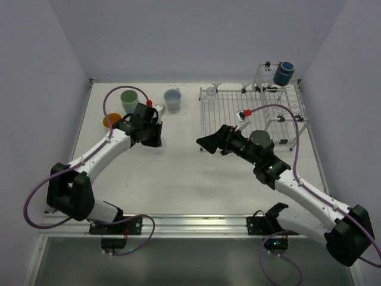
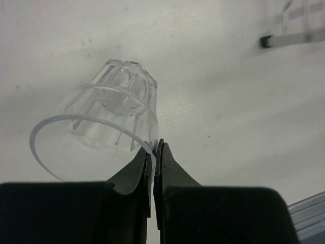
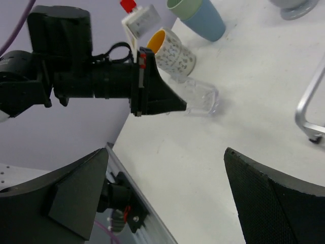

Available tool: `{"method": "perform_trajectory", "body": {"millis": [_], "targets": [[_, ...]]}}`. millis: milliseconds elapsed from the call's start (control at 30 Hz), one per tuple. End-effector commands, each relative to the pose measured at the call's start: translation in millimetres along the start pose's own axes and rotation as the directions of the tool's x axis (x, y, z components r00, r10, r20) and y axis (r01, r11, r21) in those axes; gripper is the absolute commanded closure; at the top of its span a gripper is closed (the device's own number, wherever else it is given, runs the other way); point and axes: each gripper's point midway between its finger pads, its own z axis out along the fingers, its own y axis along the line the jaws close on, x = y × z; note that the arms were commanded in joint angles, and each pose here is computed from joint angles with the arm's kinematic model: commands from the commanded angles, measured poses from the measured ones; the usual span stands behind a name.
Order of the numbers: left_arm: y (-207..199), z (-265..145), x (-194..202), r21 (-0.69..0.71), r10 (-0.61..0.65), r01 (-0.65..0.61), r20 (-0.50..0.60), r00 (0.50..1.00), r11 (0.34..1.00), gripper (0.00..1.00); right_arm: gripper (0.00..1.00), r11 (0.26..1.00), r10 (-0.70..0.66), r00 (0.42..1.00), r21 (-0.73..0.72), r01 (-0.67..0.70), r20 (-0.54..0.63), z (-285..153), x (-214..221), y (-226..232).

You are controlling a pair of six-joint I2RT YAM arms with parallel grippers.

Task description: Unload the cups from the dish rack

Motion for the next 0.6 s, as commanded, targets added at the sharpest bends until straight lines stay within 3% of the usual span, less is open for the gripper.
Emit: {"method": "perform_trajectory", "body": {"millis": [0, 167, 567], "targets": [[20.4, -6.6, 15.0, -0.116, 0.094, -0.108, -0.121, 0.988, 0.987, 1.0, 0.01, 0.977, -0.139, 0.99, 0.162, 0.141, -0.024, -18.4, 1.3, -30.3], [39.6, 4.4, 19.8, -0.227, 0.117, -0.168, -0.223, 0.968, 0.959, 1.0, 0.01, 0.958, -0.199, 0.98, 0.209, 0.196, -0.005, -30.7, -3.3, -37.7], [37.0, 38.6, 35.7, -0.228, 0.157, -0.261, -0.392, 0.906, 0.938, 1.0, 0.01, 0.96, -0.204, 0.978, 0.189, 0.207, -0.032, -32.7, 5.6, -39.7]]}}
